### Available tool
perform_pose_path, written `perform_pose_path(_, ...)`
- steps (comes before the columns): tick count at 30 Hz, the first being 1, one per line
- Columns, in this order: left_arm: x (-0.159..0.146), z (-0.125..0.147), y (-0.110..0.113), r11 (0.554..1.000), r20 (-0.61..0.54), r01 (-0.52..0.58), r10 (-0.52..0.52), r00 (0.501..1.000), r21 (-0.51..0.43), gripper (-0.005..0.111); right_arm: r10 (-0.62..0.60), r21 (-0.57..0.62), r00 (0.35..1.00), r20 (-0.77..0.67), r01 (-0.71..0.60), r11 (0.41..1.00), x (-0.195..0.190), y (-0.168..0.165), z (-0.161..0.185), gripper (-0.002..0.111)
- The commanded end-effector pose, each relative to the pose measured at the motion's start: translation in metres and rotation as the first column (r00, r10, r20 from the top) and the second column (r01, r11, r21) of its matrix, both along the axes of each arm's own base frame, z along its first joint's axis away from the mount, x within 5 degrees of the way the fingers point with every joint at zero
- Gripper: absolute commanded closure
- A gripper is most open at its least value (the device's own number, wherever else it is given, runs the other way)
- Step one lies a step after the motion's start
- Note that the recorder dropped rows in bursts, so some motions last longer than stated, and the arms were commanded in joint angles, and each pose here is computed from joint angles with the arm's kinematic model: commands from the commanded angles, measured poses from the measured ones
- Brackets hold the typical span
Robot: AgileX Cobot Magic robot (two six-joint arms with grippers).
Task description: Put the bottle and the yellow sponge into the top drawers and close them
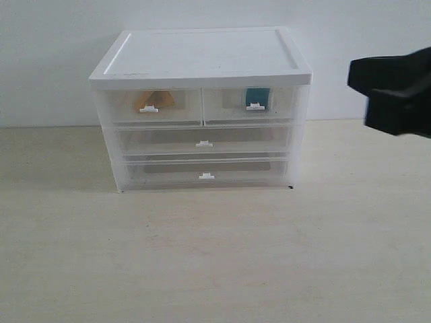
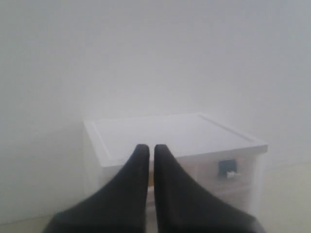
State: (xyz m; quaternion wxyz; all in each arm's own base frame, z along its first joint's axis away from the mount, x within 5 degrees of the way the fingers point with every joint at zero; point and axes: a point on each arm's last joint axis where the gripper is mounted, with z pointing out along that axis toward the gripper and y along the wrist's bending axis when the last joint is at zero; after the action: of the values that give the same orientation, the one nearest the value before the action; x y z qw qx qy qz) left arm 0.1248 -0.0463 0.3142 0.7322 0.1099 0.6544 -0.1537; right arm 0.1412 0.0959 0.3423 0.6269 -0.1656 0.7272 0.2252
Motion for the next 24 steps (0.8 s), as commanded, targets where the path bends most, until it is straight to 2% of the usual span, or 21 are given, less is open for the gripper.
perform_pose_path(1,-0.037,-0.001,0.012,0.997,0.107,0.011,-0.003,0.994,-0.074,0.103,0.016,0.067,0.997,0.079,-0.022,0.998,-0.032,-0.021,-0.002,0.108)
perform_pose_path(5,-0.063,-0.003,0.022,0.995,0.187,0.009,0.010,0.982,-0.101,0.103,0.007,0.121,0.988,0.156,-0.027,0.992,-0.058,-0.040,-0.005,0.108)
perform_pose_path(14,-0.098,-0.008,0.037,0.992,0.225,-0.023,0.050,0.973,-0.124,0.103,-0.036,0.275,0.932,0.360,-0.069,0.959,-0.111,-0.079,0.000,0.108)
perform_pose_path(19,-0.096,-0.012,0.037,0.993,0.186,-0.036,0.056,0.981,-0.113,0.103,-0.066,0.337,0.891,0.449,-0.101,0.936,-0.133,-0.095,0.002,0.108)
perform_pose_path(24,-0.095,-0.016,0.038,0.994,0.140,-0.050,0.063,0.988,-0.099,0.103,-0.069,0.337,0.892,0.446,-0.096,0.936,-0.133,-0.095,0.002,0.108)
